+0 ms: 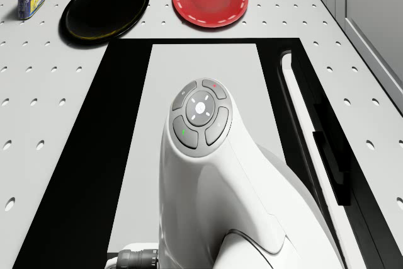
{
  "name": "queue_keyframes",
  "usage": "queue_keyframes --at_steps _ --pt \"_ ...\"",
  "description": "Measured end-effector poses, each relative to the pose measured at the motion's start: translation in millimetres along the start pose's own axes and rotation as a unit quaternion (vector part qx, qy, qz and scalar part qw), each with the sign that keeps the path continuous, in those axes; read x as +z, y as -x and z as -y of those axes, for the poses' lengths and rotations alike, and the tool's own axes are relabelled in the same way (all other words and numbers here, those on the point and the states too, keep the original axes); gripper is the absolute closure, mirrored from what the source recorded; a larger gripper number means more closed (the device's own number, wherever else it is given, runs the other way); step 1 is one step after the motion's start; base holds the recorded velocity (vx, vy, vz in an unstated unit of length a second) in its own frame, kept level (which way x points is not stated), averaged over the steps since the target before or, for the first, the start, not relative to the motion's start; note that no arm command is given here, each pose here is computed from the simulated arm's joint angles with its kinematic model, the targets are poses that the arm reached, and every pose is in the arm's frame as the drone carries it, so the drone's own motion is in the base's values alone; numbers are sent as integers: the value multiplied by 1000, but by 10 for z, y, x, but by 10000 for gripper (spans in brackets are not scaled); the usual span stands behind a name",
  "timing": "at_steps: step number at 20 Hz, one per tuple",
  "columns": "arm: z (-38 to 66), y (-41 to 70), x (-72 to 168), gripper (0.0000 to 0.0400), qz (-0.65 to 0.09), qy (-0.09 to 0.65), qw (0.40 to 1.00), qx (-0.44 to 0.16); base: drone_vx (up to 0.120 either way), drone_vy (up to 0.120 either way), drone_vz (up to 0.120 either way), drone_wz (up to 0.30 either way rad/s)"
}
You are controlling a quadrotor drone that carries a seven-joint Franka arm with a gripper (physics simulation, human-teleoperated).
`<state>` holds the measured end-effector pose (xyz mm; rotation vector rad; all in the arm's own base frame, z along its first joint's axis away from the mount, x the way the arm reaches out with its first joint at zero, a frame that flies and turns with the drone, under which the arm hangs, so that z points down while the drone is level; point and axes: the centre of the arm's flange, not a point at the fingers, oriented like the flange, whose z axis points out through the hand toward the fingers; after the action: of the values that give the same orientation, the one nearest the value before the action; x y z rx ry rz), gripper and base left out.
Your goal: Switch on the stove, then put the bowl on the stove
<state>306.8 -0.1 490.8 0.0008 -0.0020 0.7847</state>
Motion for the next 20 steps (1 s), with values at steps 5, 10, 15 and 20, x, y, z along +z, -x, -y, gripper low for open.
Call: queue_keyframes --at_steps 5,10,15,20 --pt "0 0 111 0 0 0 1000 0 0 0 0 0" --pt "7 7 183 0 0 0 1000 0 0 0 0 0" --pt "32 31 208 0 0 0 1000 0 0 0 0 0" --pt "75 75 215 0 0 0 1000 -2 0 0 0 0"
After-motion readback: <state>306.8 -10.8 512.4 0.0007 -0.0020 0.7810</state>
